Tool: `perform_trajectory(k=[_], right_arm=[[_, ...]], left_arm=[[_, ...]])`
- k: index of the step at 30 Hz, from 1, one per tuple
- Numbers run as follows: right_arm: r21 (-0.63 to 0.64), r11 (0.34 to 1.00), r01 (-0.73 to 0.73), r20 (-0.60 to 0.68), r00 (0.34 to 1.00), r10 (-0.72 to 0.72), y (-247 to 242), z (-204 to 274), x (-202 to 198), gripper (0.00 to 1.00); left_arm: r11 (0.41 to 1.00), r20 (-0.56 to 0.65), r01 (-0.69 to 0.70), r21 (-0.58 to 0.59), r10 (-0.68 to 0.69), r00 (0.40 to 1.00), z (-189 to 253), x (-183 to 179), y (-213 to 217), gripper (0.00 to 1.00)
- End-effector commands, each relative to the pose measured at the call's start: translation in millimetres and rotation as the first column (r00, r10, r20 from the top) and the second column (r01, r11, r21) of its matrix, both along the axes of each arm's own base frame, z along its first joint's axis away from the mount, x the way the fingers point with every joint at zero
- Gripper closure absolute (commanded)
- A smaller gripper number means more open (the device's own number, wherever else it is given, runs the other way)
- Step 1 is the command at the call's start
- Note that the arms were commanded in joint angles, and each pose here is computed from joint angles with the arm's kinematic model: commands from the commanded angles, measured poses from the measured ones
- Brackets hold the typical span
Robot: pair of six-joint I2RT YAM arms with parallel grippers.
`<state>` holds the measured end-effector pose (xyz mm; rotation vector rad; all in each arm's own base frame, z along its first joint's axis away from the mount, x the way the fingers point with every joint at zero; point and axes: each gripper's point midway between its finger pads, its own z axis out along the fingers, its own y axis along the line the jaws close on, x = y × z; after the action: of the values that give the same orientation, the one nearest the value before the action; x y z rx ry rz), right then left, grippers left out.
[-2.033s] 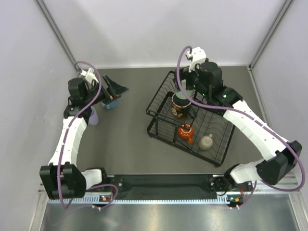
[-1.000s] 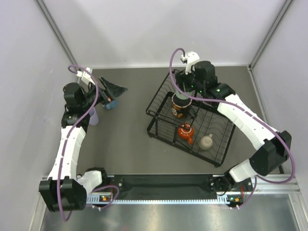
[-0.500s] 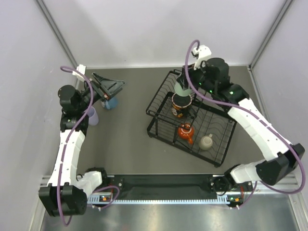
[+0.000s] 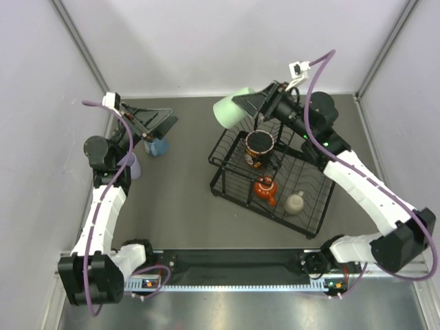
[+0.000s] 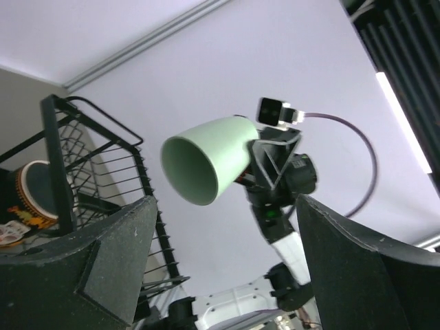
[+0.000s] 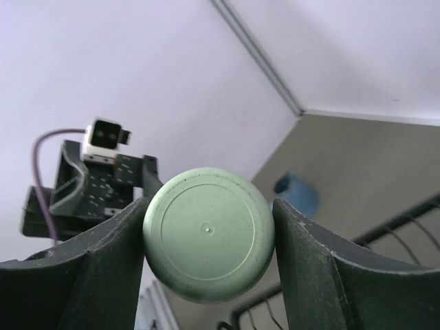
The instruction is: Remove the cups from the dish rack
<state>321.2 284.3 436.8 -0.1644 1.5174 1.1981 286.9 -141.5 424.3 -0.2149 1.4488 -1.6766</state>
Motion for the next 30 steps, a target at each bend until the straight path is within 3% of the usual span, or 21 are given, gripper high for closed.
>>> perform_trajectory(k=[1,14,21,25,27,28,30], right_arm=[[0.217,0.964,-0.156,0.065,0.987,0.145,26,46,-18,1.0],[0.311,0.907,-0.284,0.028,0.957,0.29,83,22,-18,1.0],[0.31,0.892,-0.328,-0.003,0.938,0.346,111,3,-25,1.0],[0.302,0.896,-0.324,-0.024,0.938,0.347,115,-4,-24,1.0],[0.298,0.896,-0.33,-0.03,0.934,0.355,116,-10,-26,0.99],[0.301,0.892,-0.336,-0.021,0.933,0.358,116,-10,-28,0.91],[0.299,0.891,-0.34,-0.017,0.932,0.362,113,-11,-31,0.78]], left_arm=[[0.993,0.122,0.081,-0.085,-0.07,0.99,27,-23,-3,0.13],[0.988,0.063,0.081,-0.133,-0.074,0.995,11,-20,-9,0.15],[0.986,0.047,0.109,-0.129,-0.104,0.993,4,-19,-22,0.27],[0.985,0.037,0.112,-0.134,-0.108,0.993,2,-20,-24,0.38],[0.988,0.038,0.104,-0.113,-0.101,0.994,1,-20,-26,0.54],[0.989,0.017,0.1,-0.106,-0.099,0.995,-2,-18,-27,0.59],[0.993,0.018,0.085,-0.079,-0.084,0.996,-5,-18,-26,0.9]])
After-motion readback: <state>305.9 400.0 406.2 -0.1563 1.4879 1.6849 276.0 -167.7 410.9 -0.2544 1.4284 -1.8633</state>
